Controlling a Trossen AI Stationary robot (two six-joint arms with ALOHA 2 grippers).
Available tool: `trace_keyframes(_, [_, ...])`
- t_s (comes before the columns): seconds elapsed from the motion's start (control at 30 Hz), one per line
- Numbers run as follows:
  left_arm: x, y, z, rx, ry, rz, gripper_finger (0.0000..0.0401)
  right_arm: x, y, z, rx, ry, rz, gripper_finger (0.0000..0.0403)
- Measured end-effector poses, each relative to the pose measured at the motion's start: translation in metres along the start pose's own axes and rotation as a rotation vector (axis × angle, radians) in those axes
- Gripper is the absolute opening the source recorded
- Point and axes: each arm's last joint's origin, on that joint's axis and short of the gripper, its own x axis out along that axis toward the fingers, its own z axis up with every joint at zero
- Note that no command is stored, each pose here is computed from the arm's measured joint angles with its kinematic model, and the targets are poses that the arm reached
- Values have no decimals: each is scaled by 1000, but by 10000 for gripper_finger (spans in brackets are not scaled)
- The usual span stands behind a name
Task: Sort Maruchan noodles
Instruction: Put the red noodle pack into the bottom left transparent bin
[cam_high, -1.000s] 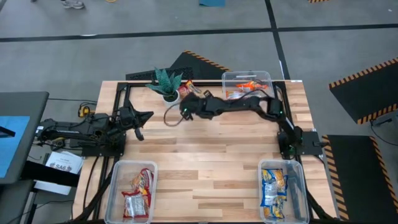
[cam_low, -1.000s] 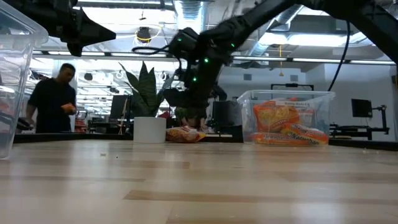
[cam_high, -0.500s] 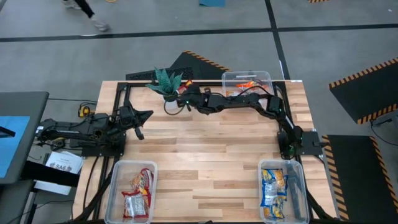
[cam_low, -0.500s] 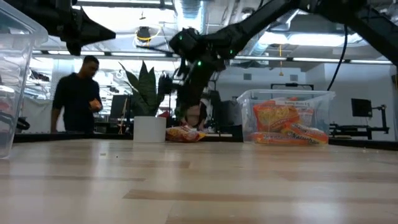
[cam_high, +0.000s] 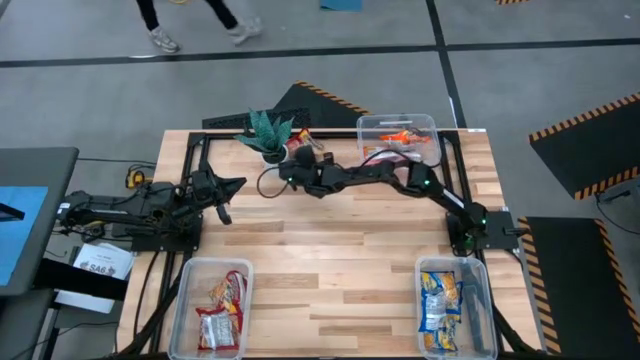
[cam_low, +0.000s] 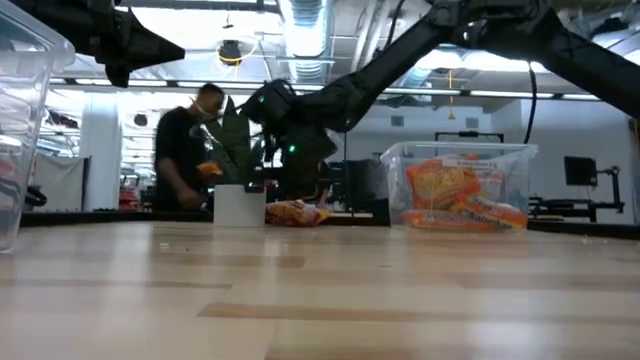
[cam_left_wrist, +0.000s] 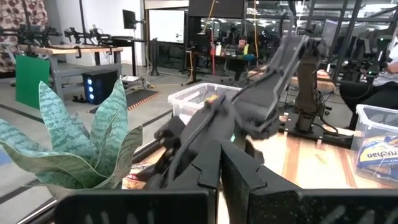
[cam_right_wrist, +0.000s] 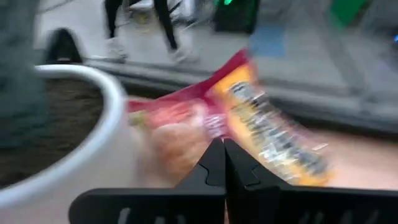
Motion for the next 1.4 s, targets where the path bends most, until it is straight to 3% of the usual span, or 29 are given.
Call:
trace_keyframes(0.23, [0, 0, 1, -6, -7, -8, 0, 4, 15, -27, -115, -64, -95, 9])
trace_keyframes(0.37, [0, 0, 1, -4, -7, -8, 0, 1, 14, -25, -165, -24, -65, 9])
trace_keyframes(0.73, [0, 0, 1, -6, -6, -9, 0, -14, 0, -36, -448, 300, 28, 10])
trace_keyframes(0.87, [0, 0, 1, -5, -6, -9, 0, -23, -1, -41, -528, 352, 42, 10])
trace_keyframes(1.03, [0, 0, 0, -4, -4, -9, 0, -47, 1, -51, -653, 414, 65, 10])
trace_keyframes(1.27, [0, 0, 0, -10, -3, -12, 0, -107, -4, -48, -920, 516, 102, 10])
trace_keyframes(1.4, [0, -1, 1, -19, -4, -38, 0, -125, 0, -22, -846, 392, 162, 10])
